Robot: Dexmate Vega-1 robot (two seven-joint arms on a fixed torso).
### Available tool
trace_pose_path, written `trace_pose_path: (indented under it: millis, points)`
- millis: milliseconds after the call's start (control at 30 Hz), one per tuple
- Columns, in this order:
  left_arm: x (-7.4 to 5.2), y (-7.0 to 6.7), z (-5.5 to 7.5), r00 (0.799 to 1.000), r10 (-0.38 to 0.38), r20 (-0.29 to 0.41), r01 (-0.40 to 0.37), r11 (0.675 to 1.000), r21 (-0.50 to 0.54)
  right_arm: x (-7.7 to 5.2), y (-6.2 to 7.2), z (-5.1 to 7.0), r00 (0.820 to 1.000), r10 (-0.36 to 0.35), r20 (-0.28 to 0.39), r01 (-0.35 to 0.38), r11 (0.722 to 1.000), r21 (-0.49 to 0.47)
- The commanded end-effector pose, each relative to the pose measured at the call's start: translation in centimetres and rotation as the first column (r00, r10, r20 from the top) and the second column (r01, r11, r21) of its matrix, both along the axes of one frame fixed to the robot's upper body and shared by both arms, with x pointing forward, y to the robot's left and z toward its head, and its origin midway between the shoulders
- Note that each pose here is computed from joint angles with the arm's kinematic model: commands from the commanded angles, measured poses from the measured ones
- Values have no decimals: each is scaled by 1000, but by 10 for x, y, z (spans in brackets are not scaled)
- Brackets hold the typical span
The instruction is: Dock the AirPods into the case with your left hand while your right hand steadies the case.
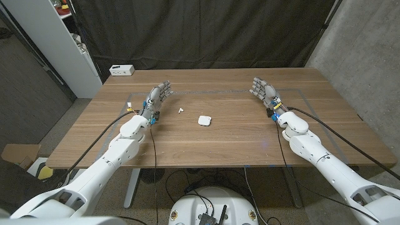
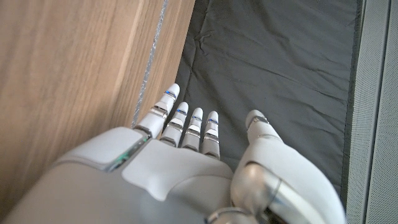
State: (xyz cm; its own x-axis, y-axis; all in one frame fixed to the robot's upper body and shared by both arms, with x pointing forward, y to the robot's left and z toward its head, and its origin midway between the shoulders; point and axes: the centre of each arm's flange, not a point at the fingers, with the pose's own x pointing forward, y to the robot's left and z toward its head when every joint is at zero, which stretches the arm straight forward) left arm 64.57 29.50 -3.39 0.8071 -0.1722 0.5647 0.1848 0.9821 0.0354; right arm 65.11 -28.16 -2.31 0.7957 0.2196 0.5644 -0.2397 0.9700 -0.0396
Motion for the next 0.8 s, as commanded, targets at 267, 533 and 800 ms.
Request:
trace_pose_path:
  millis: [267, 533, 800]
  points:
    - [-53, 19, 39, 962, 261, 76, -268, 866, 422, -12, 7, 5, 998, 62, 10, -61, 997, -49]
    - [-81, 21, 72, 891, 421, 167, -418, 623, 661, -14, 8, 1, 996, 85, -7, -86, 994, -63]
    - [-89, 11, 101, 850, 457, 260, -453, 384, 805, -15, 6, -2, 994, 106, -30, -108, 991, -75]
